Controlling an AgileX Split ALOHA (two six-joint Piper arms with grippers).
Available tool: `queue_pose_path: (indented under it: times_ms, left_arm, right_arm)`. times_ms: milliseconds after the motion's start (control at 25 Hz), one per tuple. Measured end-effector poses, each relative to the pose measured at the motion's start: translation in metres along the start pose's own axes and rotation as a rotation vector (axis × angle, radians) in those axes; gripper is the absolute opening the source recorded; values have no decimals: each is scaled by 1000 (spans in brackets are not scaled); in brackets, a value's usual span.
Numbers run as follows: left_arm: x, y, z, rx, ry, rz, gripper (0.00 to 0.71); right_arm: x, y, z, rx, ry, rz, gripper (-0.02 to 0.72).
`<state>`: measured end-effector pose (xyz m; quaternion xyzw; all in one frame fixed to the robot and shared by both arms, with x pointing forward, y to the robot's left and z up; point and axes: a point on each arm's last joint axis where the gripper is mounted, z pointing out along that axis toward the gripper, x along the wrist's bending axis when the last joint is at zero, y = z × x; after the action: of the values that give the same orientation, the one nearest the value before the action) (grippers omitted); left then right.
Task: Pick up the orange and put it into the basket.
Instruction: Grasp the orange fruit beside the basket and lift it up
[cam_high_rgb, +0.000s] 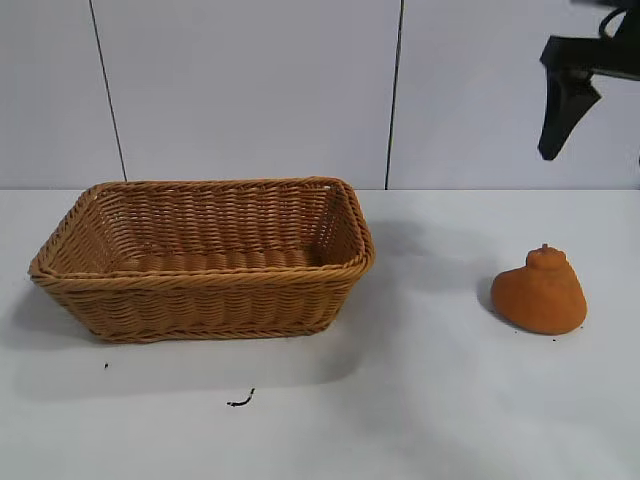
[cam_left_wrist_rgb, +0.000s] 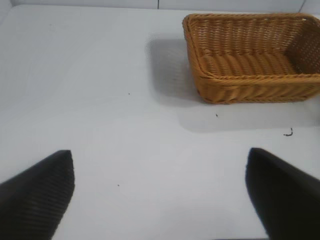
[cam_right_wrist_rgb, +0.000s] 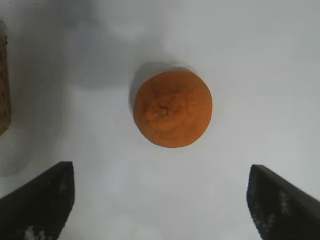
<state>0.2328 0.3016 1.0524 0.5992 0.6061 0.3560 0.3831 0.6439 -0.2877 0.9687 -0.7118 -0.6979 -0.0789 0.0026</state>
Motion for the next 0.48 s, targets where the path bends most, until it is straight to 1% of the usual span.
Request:
queue_pose_path:
  times_ms: [160, 400, 480]
  left_arm:
    - [0, 0, 0, 0, 0, 0, 666]
    - [0, 0, 0, 0, 0, 0, 666]
    - [0, 0, 0, 0, 0, 0, 666]
  right_arm:
    - [-4, 2, 34, 75, -2, 10, 638]
    - [-8, 4, 71, 109, -7, 20, 635]
    - [-9, 4, 78, 115, -7, 22, 610]
